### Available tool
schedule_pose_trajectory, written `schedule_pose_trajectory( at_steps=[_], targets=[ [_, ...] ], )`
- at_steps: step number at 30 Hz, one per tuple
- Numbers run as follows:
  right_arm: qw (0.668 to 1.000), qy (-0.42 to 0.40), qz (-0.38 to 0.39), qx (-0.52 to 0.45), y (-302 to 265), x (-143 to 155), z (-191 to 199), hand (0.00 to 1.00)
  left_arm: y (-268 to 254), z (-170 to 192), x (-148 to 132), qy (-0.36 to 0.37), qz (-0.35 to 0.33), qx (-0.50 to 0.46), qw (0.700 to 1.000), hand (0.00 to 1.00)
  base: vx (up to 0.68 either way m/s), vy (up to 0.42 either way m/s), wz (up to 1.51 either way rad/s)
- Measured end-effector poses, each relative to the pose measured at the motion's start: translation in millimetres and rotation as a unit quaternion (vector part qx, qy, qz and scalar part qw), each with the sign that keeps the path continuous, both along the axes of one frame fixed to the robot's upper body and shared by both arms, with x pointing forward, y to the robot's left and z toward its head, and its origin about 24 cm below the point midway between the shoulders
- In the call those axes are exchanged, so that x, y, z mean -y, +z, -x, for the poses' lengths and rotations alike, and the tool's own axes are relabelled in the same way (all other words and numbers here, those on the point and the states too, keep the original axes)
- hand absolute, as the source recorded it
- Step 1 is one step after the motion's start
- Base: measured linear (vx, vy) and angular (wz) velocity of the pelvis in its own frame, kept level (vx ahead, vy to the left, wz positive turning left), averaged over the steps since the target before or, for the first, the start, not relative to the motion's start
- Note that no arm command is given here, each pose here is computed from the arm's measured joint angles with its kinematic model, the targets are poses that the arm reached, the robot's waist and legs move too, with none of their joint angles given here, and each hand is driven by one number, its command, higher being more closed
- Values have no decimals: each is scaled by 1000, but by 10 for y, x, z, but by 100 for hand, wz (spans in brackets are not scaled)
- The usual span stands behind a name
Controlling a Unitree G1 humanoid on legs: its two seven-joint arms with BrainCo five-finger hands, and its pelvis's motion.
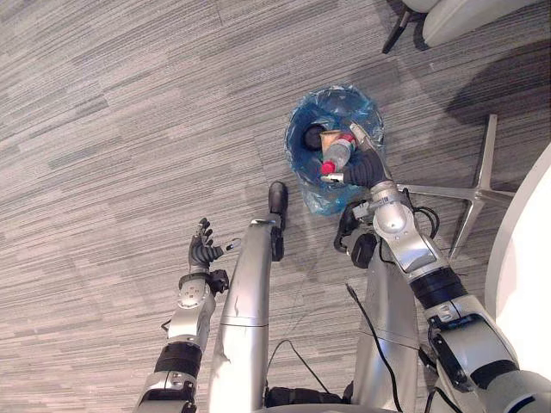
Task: Gather rubbish on tea table into small bin, then transfer packed bag to large trash can.
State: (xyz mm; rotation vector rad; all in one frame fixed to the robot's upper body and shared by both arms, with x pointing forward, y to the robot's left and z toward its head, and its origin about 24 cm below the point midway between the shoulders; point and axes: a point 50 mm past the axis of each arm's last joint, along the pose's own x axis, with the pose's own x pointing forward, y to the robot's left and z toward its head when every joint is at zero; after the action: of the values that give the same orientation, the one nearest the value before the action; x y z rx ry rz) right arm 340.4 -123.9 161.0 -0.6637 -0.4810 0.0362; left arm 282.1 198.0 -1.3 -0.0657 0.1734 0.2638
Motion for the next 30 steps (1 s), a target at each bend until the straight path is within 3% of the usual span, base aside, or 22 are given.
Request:
schedule_pose_trajectory(
  at_steps=[15, 30],
  targets=[
    [986, 2, 166, 13, -218, -105, 41, 0, 19, -7, 0, 4, -2, 4, 1000, 0, 0, 0, 0],
    [970, -34, 235, -45, -460, -71, -145, 0, 34, -38, 18, 33, 44, 12, 998, 0, 0, 8, 4]
  ],
)
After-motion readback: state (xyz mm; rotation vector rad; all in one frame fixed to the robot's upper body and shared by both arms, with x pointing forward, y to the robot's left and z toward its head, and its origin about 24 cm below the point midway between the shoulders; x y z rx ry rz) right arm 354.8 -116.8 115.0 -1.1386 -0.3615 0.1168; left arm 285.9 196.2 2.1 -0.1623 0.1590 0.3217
